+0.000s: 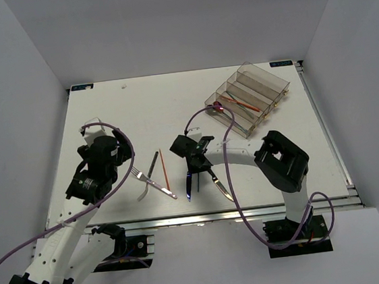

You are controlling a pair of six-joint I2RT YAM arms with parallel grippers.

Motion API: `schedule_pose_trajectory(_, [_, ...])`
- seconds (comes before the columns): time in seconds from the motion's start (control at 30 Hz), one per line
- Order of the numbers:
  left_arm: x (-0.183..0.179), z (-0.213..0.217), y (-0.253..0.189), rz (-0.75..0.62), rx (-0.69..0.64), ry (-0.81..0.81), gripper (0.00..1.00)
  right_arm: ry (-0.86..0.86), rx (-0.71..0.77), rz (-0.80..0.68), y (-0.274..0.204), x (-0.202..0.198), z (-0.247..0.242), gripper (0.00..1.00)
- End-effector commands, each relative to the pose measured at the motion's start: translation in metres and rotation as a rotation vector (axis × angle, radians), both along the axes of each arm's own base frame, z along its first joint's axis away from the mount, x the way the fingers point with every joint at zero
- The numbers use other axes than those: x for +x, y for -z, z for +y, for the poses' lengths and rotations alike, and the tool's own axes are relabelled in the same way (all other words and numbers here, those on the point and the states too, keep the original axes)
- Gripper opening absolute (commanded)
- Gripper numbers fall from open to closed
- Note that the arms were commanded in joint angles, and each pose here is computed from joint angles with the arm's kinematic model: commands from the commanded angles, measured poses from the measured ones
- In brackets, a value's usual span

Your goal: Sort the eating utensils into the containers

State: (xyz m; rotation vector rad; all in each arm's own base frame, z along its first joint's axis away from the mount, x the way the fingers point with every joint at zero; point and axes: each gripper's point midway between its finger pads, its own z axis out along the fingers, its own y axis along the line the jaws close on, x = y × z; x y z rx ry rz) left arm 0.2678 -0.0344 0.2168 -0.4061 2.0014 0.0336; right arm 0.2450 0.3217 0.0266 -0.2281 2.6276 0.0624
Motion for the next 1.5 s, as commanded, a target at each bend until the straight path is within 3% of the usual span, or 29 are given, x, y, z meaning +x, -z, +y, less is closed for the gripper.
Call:
schedule_pose_trajectory(0.0, [0.001, -0.002, -0.003, -0.019, -0.008, 0.012, 0.98, 0.023, 0.054, 0.004, 0.005, 0.008, 0.011, 0.36])
schedule_pose_trajectory(0.1, [0.001, -0.003, -0.002, -0.018, -0.009, 0.019, 0.98, 0.023, 0.067, 0.020, 0.013, 0.008, 0.011, 0.32])
schedule_pose_trajectory(0.33, [0.002, -0.004, -0.002, -0.015, -0.008, 0.023, 0.98, 0.057, 0.042, 0.047, 0.023, 0.005, -0.001, 0.00])
schedule_pose_trajectory(0.5, [0.001, -0.005, -0.001, -0.013, -0.010, 0.030, 0.98, 0.063, 0.083, -0.029, -0.010, 0.018, 0.003, 0.00])
schedule_pose_trajectory(0.63, [0.002, -0.005, -0.002, -0.016, -0.010, 0.031, 0.98, 0.055, 0.164, -0.180, -0.083, 0.045, 0.004, 0.00])
schedule_pose_trajectory(0.77, [0.001, -0.006, -0.004, -0.023, -0.013, 0.034, 0.98, 0.028, 0.206, -0.256, -0.126, 0.091, -0.030, 0.00])
schedule_pose_trajectory(0.87, [0.001, -0.007, -0.005, -0.028, -0.019, 0.039, 0.98, -0.136, 0.163, -0.315, -0.148, 0.136, -0.060, 0.00])
schedule_pose_trajectory(1.03, [0.003, -0.011, -0.004, -0.027, -0.024, 0.059, 0.98, -0.412, -0.082, -0.319, -0.144, 0.207, -0.117, 0.00])
schedule_pose_trajectory(1.13, [0.004, -0.013, -0.001, -0.018, -0.024, 0.070, 0.98, -0.455, -0.280, -0.365, -0.146, 0.244, -0.162, 0.00])
schedule_pose_trajectory(1.33, [0.008, -0.022, 0.006, 0.007, -0.031, 0.109, 0.98, -0.688, -0.263, -0.388, -0.128, 0.268, -0.196, 0.00])
schedule_pose_trajectory(1.47, [0.009, -0.024, 0.009, 0.021, -0.026, 0.118, 0.98, -0.679, -0.288, -0.343, -0.110, 0.282, -0.214, 0.00])
